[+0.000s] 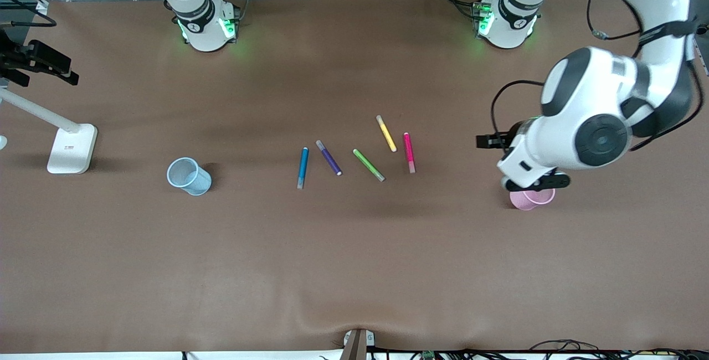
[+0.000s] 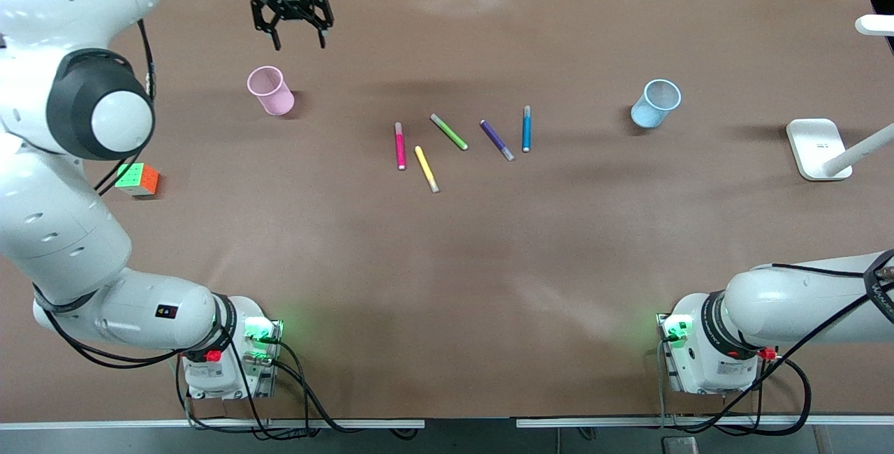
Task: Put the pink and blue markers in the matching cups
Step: 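Reach the left gripper down to the pink marker and grasp it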
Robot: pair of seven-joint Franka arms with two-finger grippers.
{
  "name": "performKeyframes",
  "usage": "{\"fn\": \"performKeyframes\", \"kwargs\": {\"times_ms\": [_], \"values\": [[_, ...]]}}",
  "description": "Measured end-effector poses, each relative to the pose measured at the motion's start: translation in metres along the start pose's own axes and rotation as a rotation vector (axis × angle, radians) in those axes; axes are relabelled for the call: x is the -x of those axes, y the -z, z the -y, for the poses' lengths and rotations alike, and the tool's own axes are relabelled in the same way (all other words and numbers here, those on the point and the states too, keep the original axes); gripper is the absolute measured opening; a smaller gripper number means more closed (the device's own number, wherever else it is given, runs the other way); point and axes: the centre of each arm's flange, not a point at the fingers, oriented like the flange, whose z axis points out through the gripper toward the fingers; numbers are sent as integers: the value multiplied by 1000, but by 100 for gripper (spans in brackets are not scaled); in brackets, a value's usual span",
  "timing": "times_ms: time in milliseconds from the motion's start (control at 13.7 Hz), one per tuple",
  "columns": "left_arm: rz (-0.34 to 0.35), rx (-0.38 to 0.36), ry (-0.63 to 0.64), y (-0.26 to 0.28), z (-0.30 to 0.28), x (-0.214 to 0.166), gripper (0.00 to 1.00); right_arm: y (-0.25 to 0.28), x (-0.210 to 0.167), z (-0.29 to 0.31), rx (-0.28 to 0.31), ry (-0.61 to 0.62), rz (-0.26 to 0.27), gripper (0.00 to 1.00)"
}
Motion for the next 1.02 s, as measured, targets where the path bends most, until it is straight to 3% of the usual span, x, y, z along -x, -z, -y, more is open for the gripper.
{"fn": "performKeyframes", "kwargs": {"times_ms": [365, 1021], "values": [[57, -36, -21, -47, -41, -12, 100, -1, 0, 0, 0, 0, 2, 100], [81, -35, 29, -131, -111, -31, 100, -3, -2, 4, 1, 7, 6, 100]]}}
